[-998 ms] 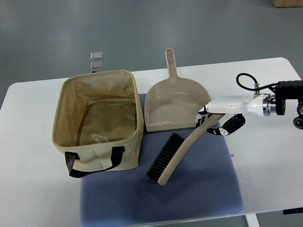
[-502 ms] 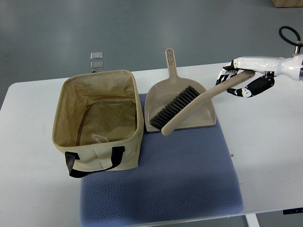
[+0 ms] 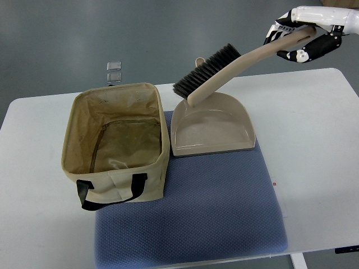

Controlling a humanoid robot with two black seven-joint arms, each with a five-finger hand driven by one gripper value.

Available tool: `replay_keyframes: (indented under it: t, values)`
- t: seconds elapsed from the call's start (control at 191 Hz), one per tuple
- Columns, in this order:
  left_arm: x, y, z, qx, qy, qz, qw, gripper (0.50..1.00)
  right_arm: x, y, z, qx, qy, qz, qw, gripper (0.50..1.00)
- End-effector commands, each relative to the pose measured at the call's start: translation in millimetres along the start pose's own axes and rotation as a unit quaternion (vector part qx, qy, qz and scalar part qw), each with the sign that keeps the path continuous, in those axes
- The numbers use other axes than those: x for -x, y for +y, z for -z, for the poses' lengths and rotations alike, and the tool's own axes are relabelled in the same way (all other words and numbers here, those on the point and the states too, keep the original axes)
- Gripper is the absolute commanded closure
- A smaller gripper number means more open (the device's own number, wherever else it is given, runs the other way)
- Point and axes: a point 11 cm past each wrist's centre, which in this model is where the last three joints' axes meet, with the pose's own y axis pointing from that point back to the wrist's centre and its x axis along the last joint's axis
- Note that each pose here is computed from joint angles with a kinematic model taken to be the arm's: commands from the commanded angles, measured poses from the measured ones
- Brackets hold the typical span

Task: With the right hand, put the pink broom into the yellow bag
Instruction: 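Lift the brush with the right hand up over the dustpan, then carry the brush over the fabric bag and lower it inside, releasing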

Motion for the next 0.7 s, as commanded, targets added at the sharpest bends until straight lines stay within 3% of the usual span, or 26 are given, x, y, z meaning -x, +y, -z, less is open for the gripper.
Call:
replay_keyframes:
  t: [0.0, 0.188, 0.397, 0.695]
  values:
    - [0, 0, 0, 0.000, 0.000, 0.000, 1.000, 0.500, -5, -25, 12, -0.014, 0.007, 0.000, 1.000, 1.000]
    - [0, 0, 0, 0.000, 0.000, 0.000, 1.000, 0.500, -6, -79, 34, -0.043, 0.012, 0.006, 0.999, 1.000]
    - [0, 0, 0, 0.000, 0.000, 0.000, 1.000, 0.500, 21, -144, 63, -0.067, 0.025, 0.038, 0.997, 1.000]
    - [0, 0, 0, 0.001, 0.000, 0.000, 1.000, 0.500, 62, -192, 86, -0.072, 0.086, 0.074, 0.991, 1.000]
